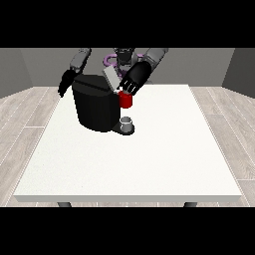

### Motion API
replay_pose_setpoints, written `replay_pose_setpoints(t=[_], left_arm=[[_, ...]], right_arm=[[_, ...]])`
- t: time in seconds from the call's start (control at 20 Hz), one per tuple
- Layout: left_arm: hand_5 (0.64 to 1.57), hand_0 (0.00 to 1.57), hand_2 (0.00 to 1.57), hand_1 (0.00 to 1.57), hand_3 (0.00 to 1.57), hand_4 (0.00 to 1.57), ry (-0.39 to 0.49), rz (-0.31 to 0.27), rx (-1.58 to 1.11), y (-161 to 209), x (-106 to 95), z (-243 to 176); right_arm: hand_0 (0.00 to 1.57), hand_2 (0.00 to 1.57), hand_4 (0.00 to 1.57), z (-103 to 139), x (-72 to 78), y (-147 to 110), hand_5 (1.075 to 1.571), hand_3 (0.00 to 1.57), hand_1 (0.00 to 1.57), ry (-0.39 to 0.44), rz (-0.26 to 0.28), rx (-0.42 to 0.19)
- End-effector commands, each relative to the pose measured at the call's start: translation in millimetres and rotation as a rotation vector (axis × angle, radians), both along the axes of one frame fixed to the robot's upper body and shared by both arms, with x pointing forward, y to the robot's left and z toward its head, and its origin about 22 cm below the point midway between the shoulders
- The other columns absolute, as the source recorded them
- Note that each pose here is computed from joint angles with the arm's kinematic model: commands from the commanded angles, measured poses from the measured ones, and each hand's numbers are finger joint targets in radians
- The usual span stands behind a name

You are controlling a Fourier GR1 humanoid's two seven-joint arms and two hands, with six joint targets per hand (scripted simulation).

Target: Insert the coffee pod into the coffee machine and close the lid

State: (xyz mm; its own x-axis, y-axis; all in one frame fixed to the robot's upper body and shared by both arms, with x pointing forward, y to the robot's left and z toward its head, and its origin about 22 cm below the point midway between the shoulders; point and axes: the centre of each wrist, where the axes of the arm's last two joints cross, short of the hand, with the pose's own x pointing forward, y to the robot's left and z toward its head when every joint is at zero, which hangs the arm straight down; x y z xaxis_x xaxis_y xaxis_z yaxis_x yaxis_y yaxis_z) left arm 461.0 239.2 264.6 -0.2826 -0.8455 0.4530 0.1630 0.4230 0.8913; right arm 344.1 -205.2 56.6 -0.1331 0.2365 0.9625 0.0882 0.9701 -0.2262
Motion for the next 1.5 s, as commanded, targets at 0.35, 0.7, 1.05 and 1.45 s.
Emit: replay_pose_setpoints(t=[0.35,0.7,1.05,1.45], left_arm=[[1.571,1.17,1.24,1.17,1.19,0.41,-0.028,-0.004,0.009,-0.3,1.4,-0.8],[1.571,1.21,1.24,1.21,1.21,0.36,-0.059,-0.012,-0.016,3.8,0.0,24.4],[1.571,1.24,1.26,1.24,1.20,0.29,-0.118,0.030,0.015,11.8,0.5,13.4],[1.571,1.16,1.19,1.16,1.07,0.00,-0.183,0.015,0.158,15.3,-3.3,31.1]], right_arm=[[0.00,0.00,0.17,-3.2,-0.7,-4.7,1.571,0.00,0.00,-0.031,-0.020,0.003],[0.00,0.00,0.10,-11.0,-1.0,-2.0,1.571,0.00,0.00,-0.033,-0.026,0.010],[0.00,0.00,0.00,12.7,1.1,0.3,1.571,0.00,0.00,-0.026,0.035,-0.023],[0.00,0.00,0.00,7.6,4.4,-1.0,1.571,0.00,0.00,-0.049,-0.008,-0.003]])
